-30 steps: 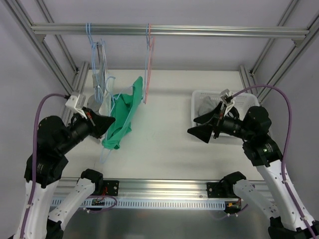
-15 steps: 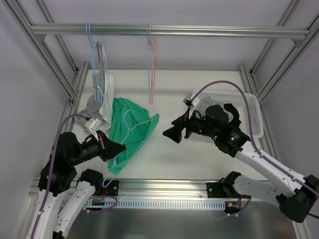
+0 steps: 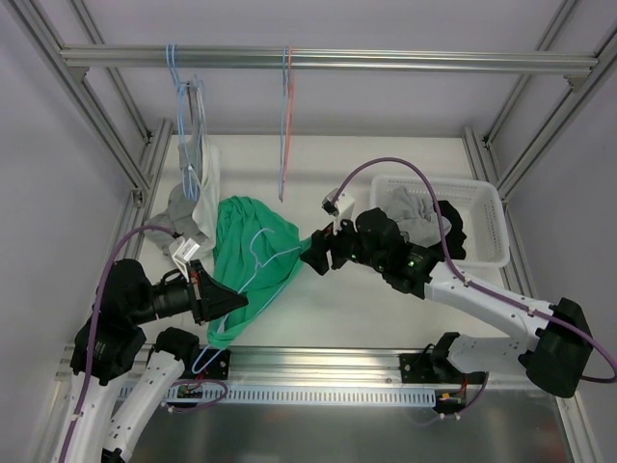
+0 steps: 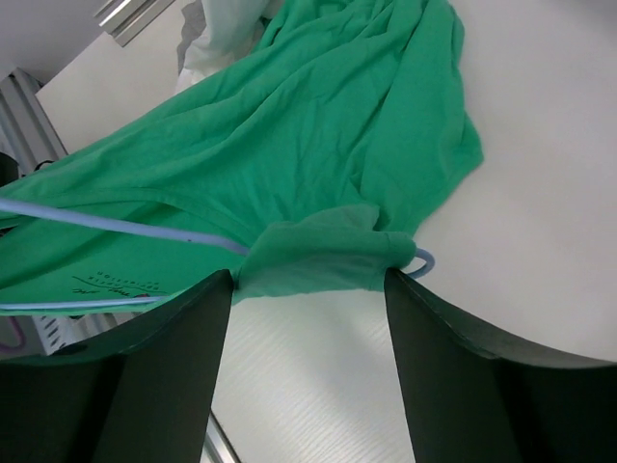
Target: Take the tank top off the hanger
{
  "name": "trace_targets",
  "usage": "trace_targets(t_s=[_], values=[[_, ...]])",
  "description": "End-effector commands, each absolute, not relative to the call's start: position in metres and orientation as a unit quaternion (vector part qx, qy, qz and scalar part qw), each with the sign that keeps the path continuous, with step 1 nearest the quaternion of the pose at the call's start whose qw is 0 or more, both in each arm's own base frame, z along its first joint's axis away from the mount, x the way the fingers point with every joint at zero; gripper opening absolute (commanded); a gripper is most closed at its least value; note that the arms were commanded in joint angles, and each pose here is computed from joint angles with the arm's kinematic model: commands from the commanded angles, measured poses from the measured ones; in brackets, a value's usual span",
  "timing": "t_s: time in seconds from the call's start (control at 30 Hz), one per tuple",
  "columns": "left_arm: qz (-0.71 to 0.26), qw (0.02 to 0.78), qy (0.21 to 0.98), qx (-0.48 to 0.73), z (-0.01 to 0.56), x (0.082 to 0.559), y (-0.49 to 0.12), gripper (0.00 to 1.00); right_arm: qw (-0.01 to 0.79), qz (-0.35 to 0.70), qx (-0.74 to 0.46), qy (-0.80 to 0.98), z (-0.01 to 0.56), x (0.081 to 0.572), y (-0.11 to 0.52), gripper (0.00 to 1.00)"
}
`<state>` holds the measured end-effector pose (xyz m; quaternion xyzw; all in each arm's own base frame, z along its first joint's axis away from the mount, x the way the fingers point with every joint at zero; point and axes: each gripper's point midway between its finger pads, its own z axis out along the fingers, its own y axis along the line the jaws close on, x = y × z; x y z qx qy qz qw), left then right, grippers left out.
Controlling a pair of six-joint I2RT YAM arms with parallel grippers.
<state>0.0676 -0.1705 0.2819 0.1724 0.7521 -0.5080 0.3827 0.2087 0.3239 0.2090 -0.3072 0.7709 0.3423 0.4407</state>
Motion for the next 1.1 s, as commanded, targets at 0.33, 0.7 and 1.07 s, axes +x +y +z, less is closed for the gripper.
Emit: trace_targets(t_s=[0.33, 0.7, 1.07], values=[[-0.531, 0.402, 0.716, 0.210, 0.321, 0.056, -0.174, 0.00, 0.509, 0.322, -0.280, 0.747, 0.248, 0.234, 0.335, 0.28], [-0.523, 0.400, 0.724, 0.205, 0.313, 0.063, -0.174, 0.00, 0.547, 0.293, -0.225, 0.751, 0.265, 0.249, 0.317, 0.00], [-0.526, 0.392, 0.724, 0.213, 0.315, 0.064, -0.177, 0.00, 0.581, 0.204, -0.127, 0.778, 0.270, 0.280, 0.262, 0.00]])
